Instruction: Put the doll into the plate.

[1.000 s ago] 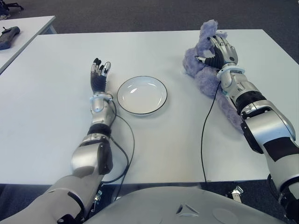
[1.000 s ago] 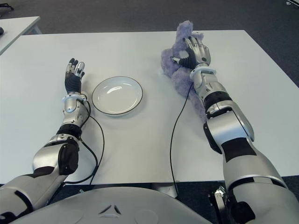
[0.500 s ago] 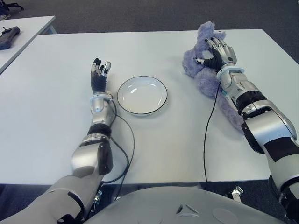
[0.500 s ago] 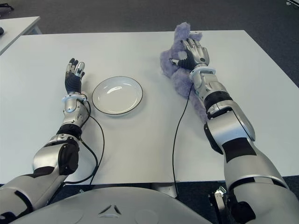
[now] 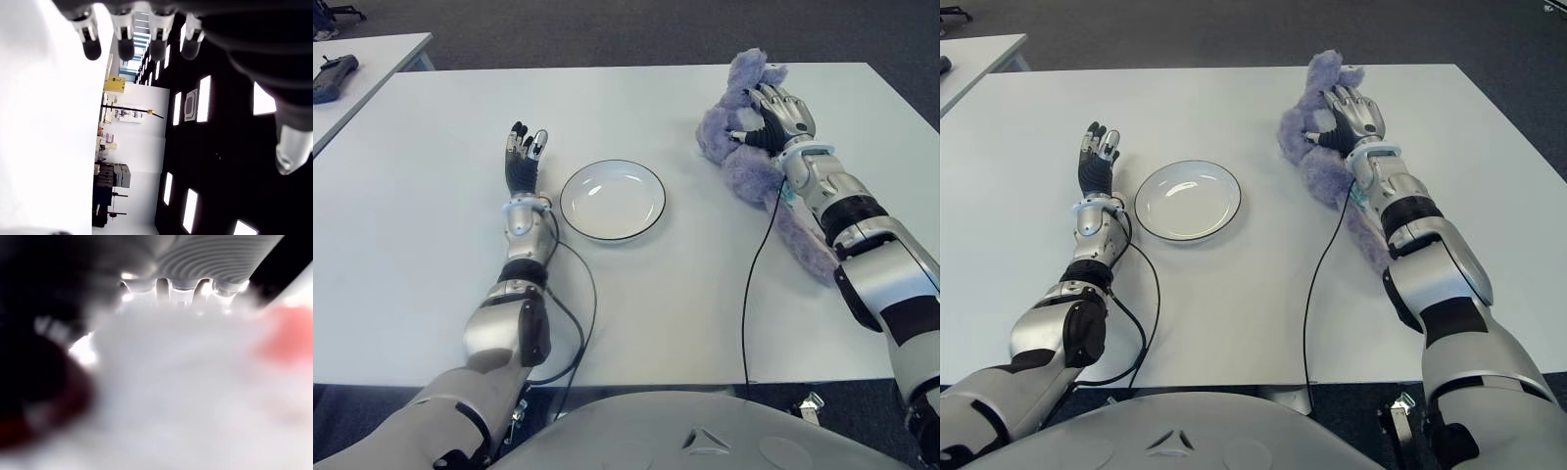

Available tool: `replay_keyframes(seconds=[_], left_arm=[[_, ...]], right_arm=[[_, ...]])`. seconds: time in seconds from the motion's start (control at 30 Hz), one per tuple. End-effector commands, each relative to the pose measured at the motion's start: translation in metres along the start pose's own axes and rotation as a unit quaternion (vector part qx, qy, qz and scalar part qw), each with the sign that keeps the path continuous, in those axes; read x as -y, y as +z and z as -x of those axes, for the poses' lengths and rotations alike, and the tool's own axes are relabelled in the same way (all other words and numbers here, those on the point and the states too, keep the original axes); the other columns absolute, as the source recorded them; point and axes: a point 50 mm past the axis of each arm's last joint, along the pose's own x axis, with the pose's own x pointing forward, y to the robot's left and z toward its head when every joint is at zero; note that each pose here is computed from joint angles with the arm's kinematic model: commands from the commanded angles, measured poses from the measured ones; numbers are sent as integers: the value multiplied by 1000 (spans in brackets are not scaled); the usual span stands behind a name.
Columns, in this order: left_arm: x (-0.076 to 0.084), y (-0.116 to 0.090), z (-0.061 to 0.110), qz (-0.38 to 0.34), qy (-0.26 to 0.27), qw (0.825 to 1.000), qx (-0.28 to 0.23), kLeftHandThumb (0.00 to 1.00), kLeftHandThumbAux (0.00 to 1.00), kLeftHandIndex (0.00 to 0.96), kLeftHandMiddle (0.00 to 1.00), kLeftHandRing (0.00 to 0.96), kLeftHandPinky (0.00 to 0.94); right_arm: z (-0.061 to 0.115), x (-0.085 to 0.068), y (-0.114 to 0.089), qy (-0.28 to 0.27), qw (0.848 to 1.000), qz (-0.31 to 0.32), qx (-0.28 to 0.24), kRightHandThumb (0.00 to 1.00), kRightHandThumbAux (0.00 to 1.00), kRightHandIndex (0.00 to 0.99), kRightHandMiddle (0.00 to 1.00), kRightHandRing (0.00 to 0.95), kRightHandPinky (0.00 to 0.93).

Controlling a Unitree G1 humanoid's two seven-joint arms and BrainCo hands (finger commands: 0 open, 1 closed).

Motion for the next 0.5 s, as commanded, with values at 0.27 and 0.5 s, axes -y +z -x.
replay_keyframes(seconds=[0.27, 0.5], left_arm=[[-40, -115, 118, 5, 89, 968, -237, 0, 529, 0, 9, 0, 0], [-39, -115, 119, 2, 88, 968, -235, 0, 527, 0, 11, 0, 3]], right_arm=[[84, -65, -3, 213, 969, 67, 102, 227, 378, 36, 0, 0, 77], [112, -73, -3, 262, 956, 61, 120, 222, 363, 36, 0, 0, 99]])
